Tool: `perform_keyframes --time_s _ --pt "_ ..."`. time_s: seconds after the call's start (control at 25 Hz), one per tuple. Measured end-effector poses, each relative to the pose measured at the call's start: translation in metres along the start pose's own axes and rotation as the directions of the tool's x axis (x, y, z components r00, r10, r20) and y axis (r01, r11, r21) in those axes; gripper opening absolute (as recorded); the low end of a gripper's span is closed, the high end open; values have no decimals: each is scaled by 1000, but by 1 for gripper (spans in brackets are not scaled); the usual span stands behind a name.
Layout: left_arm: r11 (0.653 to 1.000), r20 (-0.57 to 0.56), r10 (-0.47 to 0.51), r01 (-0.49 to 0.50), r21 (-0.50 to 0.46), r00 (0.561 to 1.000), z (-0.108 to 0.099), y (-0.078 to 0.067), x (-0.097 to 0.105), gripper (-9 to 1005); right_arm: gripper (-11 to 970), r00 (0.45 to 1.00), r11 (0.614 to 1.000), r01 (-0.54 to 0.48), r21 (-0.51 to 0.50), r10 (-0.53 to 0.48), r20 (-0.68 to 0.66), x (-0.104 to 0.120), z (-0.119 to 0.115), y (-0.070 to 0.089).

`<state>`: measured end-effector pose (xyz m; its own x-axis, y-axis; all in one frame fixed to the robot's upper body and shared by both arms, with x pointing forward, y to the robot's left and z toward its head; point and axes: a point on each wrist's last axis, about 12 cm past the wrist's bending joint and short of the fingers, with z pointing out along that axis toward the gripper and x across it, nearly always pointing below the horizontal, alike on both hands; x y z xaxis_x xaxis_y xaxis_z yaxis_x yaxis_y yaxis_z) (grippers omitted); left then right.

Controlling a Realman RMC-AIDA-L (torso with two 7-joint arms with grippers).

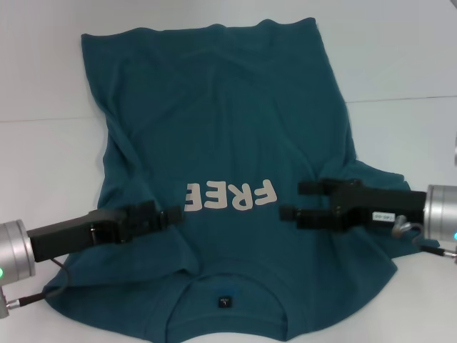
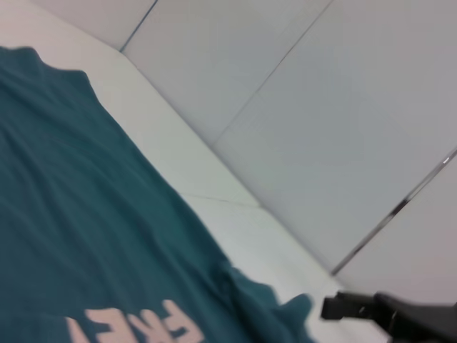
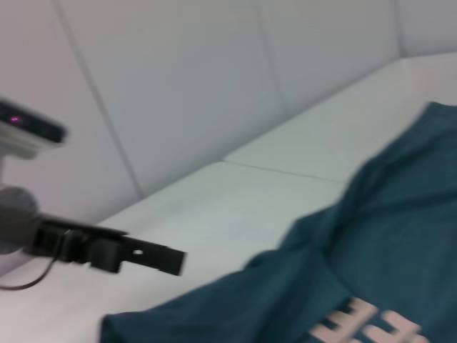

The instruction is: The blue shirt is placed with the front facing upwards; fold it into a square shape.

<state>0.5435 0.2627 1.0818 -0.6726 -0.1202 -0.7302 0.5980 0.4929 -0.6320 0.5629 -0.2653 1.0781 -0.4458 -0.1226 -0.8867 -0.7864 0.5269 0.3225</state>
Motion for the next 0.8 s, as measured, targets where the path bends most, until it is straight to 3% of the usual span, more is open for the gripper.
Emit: perform_keyframes --time_s 0.36,0.4,0.56,0.8 --pt "970 -14 235 -236 -56 972 -1 7 5 908 882 984 973 -173 150 177 -17 0 -34 -24" --pt "952 -23 298 -298 -69 954 0 9 9 908 882 979 965 -196 173 203 -26 1 -38 -26" --pt "925 -34 370 -372 -82 928 3 11 16 907 882 946 913 -298 278 322 -43 4 -56 -38" --pt "885 -38 460 -462 -62 887 7 10 24 907 883 893 841 -407 357 448 -36 12 -76 -45"
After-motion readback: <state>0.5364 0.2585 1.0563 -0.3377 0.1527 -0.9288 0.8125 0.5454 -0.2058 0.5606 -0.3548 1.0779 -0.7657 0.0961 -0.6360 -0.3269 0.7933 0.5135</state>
